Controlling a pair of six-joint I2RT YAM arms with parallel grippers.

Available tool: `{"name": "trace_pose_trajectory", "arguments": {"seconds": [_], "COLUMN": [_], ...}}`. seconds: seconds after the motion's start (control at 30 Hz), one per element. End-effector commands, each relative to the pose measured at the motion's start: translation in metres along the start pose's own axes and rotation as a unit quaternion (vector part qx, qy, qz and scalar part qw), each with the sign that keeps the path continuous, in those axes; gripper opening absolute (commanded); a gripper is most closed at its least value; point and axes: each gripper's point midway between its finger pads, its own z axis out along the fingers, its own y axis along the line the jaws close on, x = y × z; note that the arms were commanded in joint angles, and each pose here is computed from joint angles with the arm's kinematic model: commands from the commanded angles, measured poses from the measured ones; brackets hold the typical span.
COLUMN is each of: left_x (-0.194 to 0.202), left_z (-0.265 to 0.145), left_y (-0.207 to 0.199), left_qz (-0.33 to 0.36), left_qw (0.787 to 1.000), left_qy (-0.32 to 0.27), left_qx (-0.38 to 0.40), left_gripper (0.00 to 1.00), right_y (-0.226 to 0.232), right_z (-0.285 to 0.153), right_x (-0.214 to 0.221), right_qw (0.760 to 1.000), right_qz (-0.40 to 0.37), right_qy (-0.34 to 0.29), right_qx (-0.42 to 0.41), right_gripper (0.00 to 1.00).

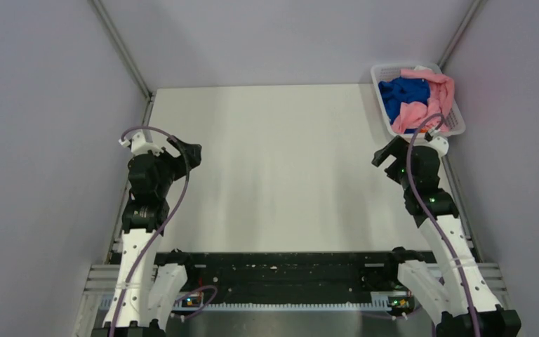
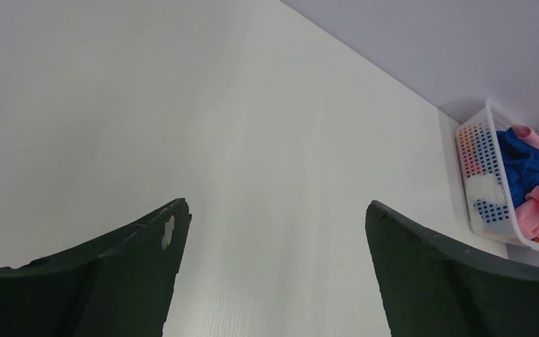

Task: Fold and stack the t-shirts
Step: Grab crumpled tshirt from bin with the right arm

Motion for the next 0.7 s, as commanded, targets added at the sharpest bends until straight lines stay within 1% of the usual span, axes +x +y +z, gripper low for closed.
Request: {"name": "trace_pose_trajectory", "arguments": {"seconds": [0.0,0.13,0.2,0.3,0.33,0.43,0.47,0.53,0.57,0.67], "left_x": [-0.016,-0.020,-0.022,-0.024,-0.027,-0.029,-0.030,-0.033,-0.034,-0.037], "left_z": [-0.004,-0.002,-0.002,-0.003,-0.003,-0.004,-0.004,-0.004,-0.005,-0.005], "left_y": [-0.006,-0.002,0.000,0.002,0.006,0.008,0.009,0.012,0.013,0.017], "left_qz": [0.013,0.006,0.008,0.014,0.015,0.019,0.016,0.010,0.006,0.005], "left_qw": [0.999,0.999,0.999,0.999,0.998,0.998,0.997,0.997,0.996,0.995], "left_qy": [-0.030,-0.039,-0.043,-0.042,-0.050,-0.055,-0.058,-0.065,-0.069,-0.077], "left_qx": [0.009,-0.006,-0.013,-0.020,-0.033,-0.038,-0.043,-0.052,-0.057,-0.066], "left_gripper": [0.99,0.99,0.99,0.99,0.99,0.99,0.99,0.99,0.99,0.99], "right_y": [0.027,0.047,0.051,0.059,0.060,0.054,0.051,0.064,0.057,0.064], "right_z": [-0.010,-0.007,0.004,0.018,0.025,0.045,0.052,0.070,0.083,0.113], "right_x": [-0.051,-0.093,-0.106,-0.136,-0.145,-0.167,-0.172,-0.175,-0.180,-0.185], "right_qw": [0.997,0.989,0.987,0.983,0.981,0.978,0.979,0.980,0.980,0.977], "right_qz": [-0.006,-0.038,-0.058,-0.096,-0.111,-0.134,-0.137,-0.150,-0.154,-0.190], "right_qy": [-0.063,-0.130,-0.144,-0.158,-0.160,-0.151,-0.142,-0.126,-0.122,-0.097], "right_qx": [-0.036,-0.058,-0.049,-0.018,-0.004,0.045,0.049,0.020,0.027,0.022], "right_gripper": [0.99,0.99,0.99,0.99,0.99,0.99,0.99,0.99,0.99,0.99]}}
